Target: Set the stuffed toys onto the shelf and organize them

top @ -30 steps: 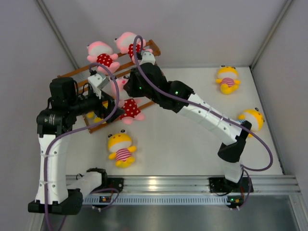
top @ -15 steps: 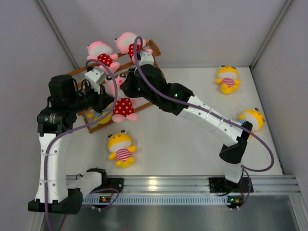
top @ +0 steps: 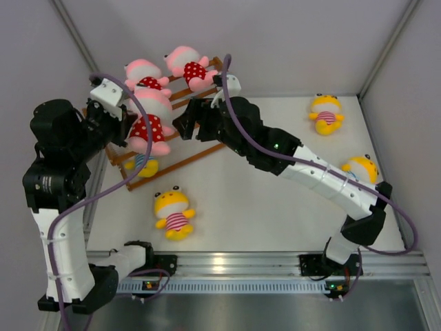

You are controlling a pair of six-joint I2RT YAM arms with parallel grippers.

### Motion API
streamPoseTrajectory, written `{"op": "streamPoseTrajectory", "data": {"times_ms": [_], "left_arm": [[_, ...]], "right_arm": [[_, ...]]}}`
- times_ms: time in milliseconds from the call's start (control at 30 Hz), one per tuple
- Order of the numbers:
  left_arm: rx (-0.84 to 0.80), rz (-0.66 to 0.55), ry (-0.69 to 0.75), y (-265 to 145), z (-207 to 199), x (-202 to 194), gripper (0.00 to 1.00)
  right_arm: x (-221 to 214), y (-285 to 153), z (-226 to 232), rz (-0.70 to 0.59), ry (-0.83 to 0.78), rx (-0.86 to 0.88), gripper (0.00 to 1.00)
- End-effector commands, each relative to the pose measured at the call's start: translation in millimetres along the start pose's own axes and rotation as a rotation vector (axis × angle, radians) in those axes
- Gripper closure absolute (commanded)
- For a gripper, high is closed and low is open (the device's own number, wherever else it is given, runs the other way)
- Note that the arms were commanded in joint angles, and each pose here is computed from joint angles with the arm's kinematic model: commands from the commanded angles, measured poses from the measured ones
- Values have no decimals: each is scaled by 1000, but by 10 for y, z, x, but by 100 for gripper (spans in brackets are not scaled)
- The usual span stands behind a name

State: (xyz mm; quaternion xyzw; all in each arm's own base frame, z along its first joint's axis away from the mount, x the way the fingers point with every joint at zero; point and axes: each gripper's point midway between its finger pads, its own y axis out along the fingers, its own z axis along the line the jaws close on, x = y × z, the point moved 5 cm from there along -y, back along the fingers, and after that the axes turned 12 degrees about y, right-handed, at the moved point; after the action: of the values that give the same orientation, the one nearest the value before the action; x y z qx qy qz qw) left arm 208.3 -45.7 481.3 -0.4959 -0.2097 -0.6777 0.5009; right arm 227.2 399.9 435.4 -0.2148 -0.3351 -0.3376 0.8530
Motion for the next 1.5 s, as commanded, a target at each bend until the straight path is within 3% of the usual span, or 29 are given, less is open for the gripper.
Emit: {"op": "streamPoseTrajectory", "data": {"times_ms": [0, 367, 633, 1000, 1467], "left_arm": [[118, 40, 22, -47, 194, 37, 99], [439, 56, 9, 58, 785, 171, 99], [560, 120, 0, 252, 1120, 1, 98], [546, 170, -43, 658, 1510, -410, 98], [500, 247, -100, 1015, 1681, -866, 98]], "right_arm": [[259, -218, 83, -73, 13, 63, 24], [365, -333, -341, -78, 20, 28, 24], [437, -447, -619, -103, 27, -6, 24], [474, -539, -894, -111, 40, -43, 25], [491, -656, -1031, -134, 41, -81, 25]]}}
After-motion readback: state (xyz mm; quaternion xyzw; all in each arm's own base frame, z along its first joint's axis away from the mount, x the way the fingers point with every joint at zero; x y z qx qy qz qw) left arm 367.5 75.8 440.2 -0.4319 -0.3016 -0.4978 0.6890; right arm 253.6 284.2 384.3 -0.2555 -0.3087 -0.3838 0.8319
